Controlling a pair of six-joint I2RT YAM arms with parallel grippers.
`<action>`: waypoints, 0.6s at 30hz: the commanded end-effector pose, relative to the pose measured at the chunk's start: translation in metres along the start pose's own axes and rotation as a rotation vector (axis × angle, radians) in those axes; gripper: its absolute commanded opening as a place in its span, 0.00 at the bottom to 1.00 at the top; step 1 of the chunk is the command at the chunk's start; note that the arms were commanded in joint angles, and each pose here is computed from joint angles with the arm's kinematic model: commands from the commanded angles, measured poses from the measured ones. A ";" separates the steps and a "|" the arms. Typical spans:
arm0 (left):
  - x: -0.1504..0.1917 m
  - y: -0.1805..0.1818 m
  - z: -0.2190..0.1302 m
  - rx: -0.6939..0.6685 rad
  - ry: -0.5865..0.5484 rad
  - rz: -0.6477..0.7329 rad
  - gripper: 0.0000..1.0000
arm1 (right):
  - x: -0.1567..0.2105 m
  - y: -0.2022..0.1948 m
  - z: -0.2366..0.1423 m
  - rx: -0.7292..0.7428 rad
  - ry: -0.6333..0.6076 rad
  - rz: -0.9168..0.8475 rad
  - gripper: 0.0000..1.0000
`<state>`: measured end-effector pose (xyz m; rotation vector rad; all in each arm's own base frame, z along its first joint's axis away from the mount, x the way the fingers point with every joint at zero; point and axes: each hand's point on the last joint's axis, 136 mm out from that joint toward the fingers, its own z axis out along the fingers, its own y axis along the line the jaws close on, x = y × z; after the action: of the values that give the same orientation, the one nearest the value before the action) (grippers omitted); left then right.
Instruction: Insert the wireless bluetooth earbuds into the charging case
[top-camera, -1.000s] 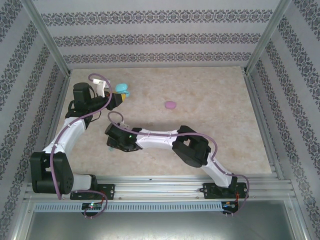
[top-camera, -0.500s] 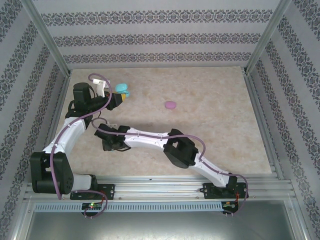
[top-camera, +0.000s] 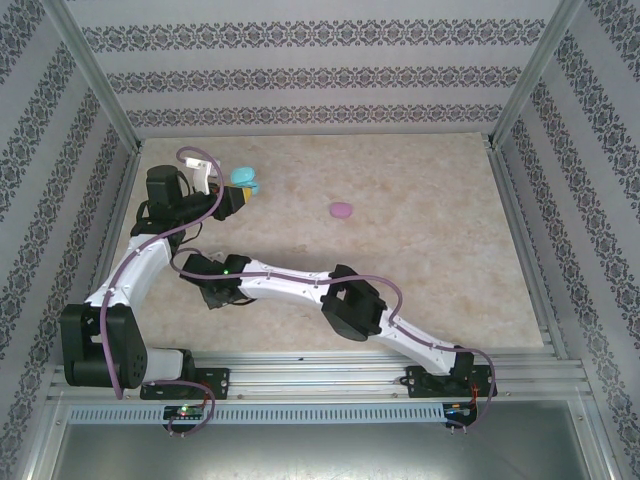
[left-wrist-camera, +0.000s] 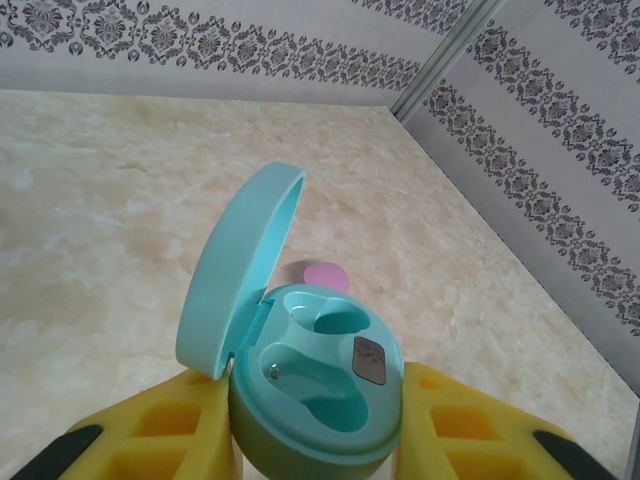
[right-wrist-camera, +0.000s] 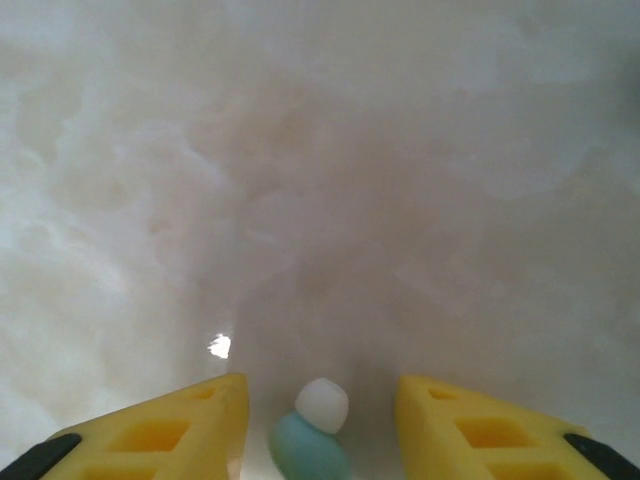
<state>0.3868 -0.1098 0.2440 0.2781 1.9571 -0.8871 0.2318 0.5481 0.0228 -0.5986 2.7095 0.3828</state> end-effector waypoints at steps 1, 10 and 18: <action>-0.006 0.002 -0.005 -0.019 -0.010 0.016 0.12 | 0.013 -0.007 0.011 0.062 0.030 -0.069 0.40; -0.008 0.001 -0.006 -0.019 -0.003 0.015 0.12 | 0.017 -0.004 -0.006 0.081 0.019 -0.178 0.28; -0.006 0.002 -0.007 -0.029 0.008 0.025 0.12 | 0.032 -0.028 -0.027 0.127 0.049 -0.245 0.19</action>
<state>0.3837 -0.1082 0.2343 0.2637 2.0013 -0.8802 0.2185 0.5273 0.0186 -0.8309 2.6437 0.2227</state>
